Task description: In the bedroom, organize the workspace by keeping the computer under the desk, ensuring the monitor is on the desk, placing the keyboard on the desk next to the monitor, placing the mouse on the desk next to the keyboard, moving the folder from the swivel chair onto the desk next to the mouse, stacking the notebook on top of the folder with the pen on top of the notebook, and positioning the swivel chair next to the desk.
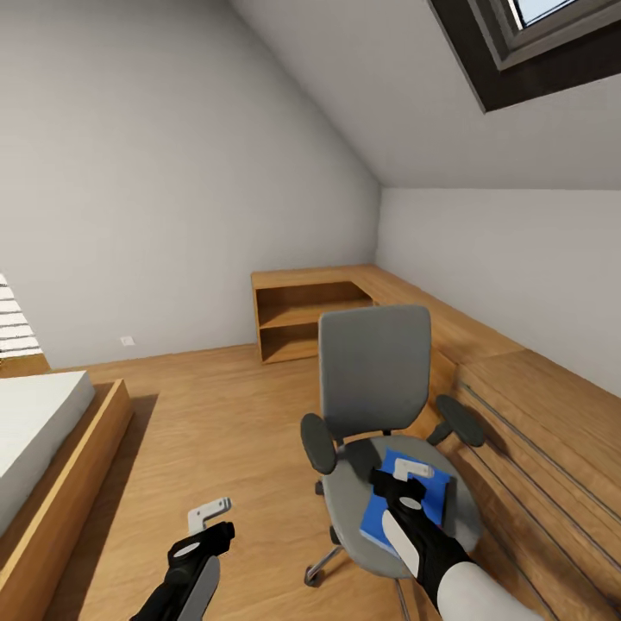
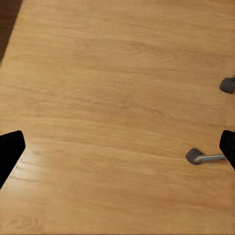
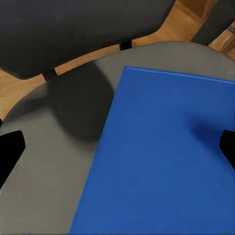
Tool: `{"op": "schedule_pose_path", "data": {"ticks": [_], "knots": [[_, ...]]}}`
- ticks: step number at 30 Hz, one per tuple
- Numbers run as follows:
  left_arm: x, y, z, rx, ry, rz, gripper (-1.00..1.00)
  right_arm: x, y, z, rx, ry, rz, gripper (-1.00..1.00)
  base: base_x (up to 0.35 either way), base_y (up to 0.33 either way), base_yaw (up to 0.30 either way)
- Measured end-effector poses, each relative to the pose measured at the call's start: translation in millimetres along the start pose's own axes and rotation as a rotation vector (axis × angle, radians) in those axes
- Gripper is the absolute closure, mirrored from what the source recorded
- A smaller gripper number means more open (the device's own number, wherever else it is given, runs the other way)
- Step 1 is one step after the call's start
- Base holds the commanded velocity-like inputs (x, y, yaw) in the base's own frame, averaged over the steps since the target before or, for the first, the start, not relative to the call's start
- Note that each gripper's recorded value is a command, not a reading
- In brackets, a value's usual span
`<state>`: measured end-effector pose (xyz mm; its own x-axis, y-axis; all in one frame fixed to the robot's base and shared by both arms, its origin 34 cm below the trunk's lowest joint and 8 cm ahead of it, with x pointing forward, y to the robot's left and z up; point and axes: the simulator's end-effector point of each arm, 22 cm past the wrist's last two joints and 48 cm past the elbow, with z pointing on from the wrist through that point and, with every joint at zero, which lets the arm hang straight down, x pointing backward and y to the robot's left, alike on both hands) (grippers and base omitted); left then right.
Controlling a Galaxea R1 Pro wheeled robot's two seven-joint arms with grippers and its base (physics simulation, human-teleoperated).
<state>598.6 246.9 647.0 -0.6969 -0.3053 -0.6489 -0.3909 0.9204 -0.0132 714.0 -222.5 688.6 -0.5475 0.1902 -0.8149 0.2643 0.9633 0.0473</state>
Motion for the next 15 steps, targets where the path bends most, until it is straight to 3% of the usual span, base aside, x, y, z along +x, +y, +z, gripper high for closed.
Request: {"op": "schedule_pose_path", "data": {"ticks": [8,15], "knots": [[1,-1,0.1,0.001,0.001,0.004,-1.00,-1,-5,1.2,0.006,-0.006,-0.019,-1.00,0.259,0.000,0.019],[-12,-4,-1.3,0.012,-0.031,-0.011,-1.00,7,-6,3.3,0.010,-0.017,-0.130,-1.00,0.033,0.000,0.000]]}}
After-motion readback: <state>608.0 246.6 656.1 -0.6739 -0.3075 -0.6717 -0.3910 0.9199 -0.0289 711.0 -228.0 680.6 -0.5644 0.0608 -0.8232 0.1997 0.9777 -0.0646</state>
